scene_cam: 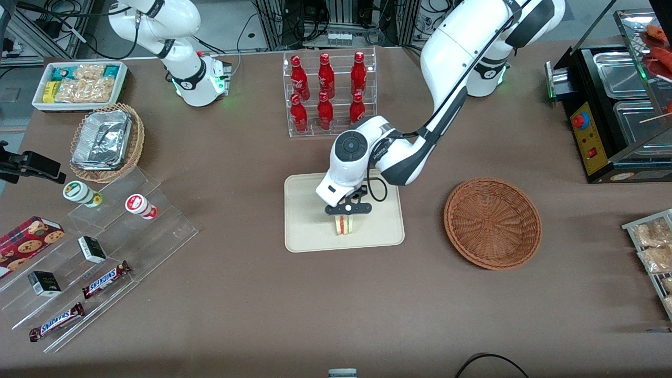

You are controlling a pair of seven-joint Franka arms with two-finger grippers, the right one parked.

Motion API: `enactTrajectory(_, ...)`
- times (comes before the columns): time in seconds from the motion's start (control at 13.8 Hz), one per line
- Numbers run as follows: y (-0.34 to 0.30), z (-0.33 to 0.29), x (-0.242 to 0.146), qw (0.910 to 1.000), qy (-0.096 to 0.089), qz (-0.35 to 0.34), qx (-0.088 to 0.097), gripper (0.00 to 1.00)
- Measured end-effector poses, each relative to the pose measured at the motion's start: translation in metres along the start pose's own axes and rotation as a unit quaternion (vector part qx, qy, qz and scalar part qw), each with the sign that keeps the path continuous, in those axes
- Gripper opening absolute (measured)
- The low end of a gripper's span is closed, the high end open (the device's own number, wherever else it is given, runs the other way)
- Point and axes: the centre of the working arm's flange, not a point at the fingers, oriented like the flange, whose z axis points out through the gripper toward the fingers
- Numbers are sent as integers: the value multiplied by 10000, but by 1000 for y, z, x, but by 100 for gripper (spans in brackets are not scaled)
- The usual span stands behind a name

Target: Place sandwich from basket to tray

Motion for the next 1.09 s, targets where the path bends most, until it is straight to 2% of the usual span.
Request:
enactTrajectory(0.51, 6, -14, 2, 10000, 80, 48, -14, 99)
enactTrajectory(0.65, 8, -57, 7, 9998, 210, 31, -11, 100)
enactTrajectory(0.87, -11, -149, 19, 9982, 563, -203, -27, 100)
enactTrajectory(1.09, -71, -236, 43, 9947, 730, -708, 122, 100)
